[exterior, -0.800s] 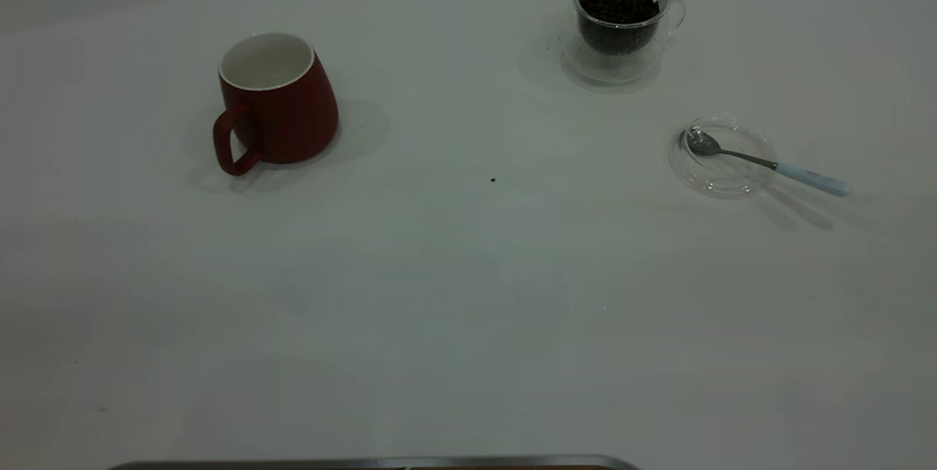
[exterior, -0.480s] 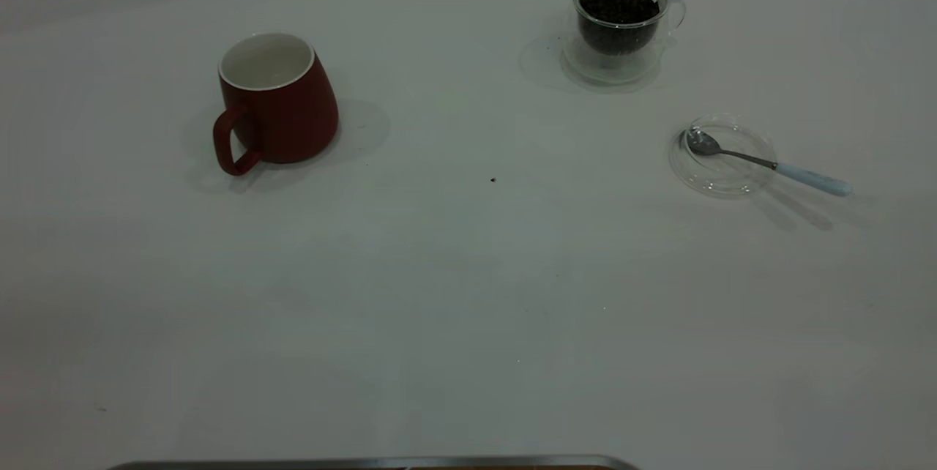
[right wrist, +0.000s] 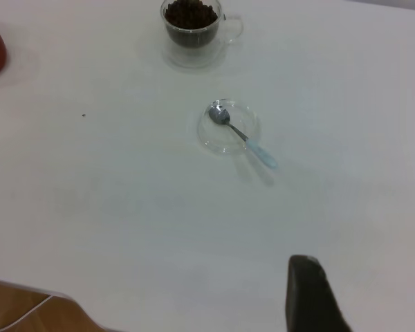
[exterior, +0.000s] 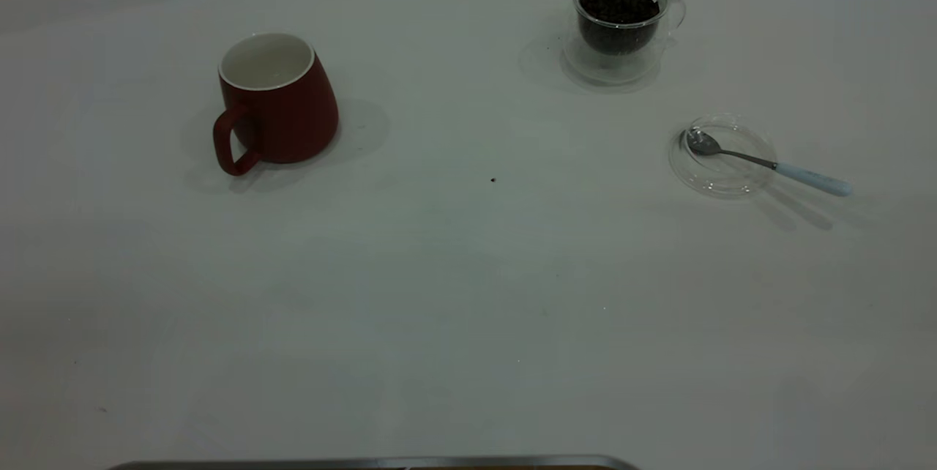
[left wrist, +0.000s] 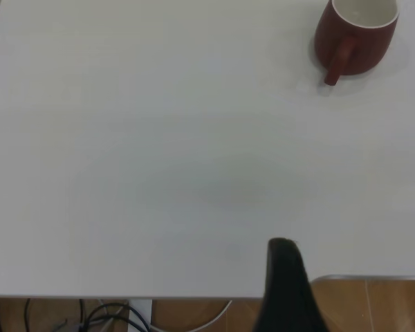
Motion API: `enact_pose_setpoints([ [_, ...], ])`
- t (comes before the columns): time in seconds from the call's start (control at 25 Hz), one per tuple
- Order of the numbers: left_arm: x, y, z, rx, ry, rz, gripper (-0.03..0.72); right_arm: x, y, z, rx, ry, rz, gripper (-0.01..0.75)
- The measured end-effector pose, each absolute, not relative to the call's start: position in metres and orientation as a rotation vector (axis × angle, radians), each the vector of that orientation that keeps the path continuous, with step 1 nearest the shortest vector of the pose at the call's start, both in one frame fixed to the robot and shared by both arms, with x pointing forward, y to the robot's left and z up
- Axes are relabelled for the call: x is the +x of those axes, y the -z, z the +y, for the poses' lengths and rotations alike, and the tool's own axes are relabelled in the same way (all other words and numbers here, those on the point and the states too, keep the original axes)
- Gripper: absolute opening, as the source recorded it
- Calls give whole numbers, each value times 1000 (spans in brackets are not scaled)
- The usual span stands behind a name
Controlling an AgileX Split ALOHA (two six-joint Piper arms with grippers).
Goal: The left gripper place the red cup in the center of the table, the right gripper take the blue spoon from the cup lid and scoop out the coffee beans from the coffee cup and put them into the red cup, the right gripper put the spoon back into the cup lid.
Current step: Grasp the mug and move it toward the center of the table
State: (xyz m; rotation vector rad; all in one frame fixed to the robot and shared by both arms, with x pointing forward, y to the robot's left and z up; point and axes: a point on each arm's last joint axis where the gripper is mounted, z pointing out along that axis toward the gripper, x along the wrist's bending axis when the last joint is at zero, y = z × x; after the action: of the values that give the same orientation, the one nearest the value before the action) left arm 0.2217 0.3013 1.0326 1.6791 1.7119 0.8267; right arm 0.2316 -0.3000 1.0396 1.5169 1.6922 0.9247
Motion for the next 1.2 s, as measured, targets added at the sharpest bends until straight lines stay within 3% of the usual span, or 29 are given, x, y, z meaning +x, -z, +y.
enact_pose_setpoints([
  [0.84,225,-1033,301,1712,-812,1714,577,232,-1040,-300,1517,-925,1692,408],
  [1.2,291,-1054,308,1987,-673,1858,577,232,-1040,-300,1517,-925,1692,408],
])
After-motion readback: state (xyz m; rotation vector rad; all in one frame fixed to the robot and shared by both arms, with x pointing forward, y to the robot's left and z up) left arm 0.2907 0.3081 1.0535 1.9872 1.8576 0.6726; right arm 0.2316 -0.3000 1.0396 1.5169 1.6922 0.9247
